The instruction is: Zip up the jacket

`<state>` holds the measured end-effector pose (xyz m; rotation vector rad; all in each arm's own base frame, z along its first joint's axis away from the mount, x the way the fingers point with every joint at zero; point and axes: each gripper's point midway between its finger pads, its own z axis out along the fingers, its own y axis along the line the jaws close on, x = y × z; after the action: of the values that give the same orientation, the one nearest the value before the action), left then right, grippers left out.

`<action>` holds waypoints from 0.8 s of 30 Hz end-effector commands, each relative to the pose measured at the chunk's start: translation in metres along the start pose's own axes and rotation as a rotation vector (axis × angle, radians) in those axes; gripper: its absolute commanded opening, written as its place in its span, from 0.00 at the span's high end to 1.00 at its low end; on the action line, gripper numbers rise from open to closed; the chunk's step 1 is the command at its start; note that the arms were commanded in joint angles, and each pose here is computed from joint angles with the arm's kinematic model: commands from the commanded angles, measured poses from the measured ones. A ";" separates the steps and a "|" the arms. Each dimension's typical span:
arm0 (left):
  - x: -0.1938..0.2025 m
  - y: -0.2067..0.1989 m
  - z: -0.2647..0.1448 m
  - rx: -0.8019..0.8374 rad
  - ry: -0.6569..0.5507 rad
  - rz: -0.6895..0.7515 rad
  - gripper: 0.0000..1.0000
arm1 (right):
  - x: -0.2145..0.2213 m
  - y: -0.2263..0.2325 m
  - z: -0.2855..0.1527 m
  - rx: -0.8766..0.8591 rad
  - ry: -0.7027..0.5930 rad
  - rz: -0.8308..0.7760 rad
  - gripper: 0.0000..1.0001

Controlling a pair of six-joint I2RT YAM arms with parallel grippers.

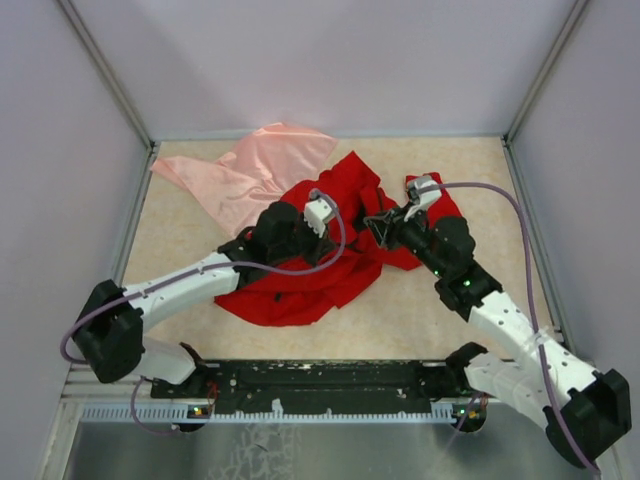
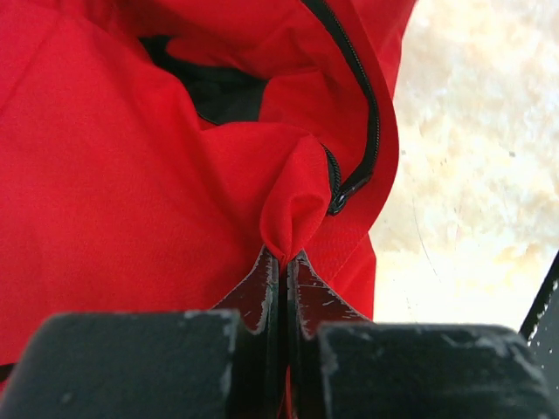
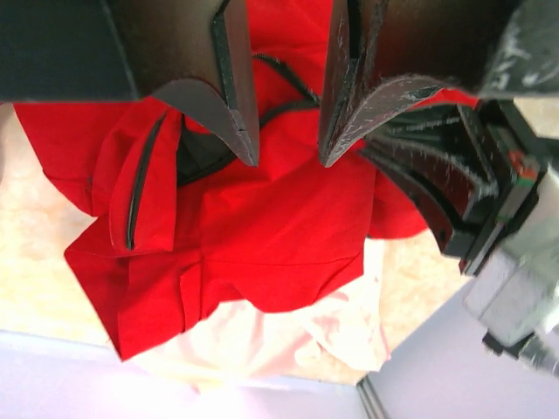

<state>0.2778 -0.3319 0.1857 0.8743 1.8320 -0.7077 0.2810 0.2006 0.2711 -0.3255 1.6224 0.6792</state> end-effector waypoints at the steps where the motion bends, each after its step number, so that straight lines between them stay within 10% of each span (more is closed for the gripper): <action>1: 0.028 -0.010 0.005 -0.044 0.068 0.014 1.00 | -0.010 0.010 0.012 -0.048 0.033 -0.026 0.66; 10: 0.069 -0.006 -0.005 -0.137 0.153 -0.063 1.00 | 0.034 -0.009 0.040 0.019 0.163 -0.001 0.64; 24: 0.092 0.013 -0.044 -0.291 -0.026 -0.284 1.00 | 0.163 -0.091 0.012 0.363 0.433 0.093 0.68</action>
<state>0.2327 -0.2759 0.1158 0.5892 2.0005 -0.6008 0.3111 0.1785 0.0987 -0.2282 2.1376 0.4443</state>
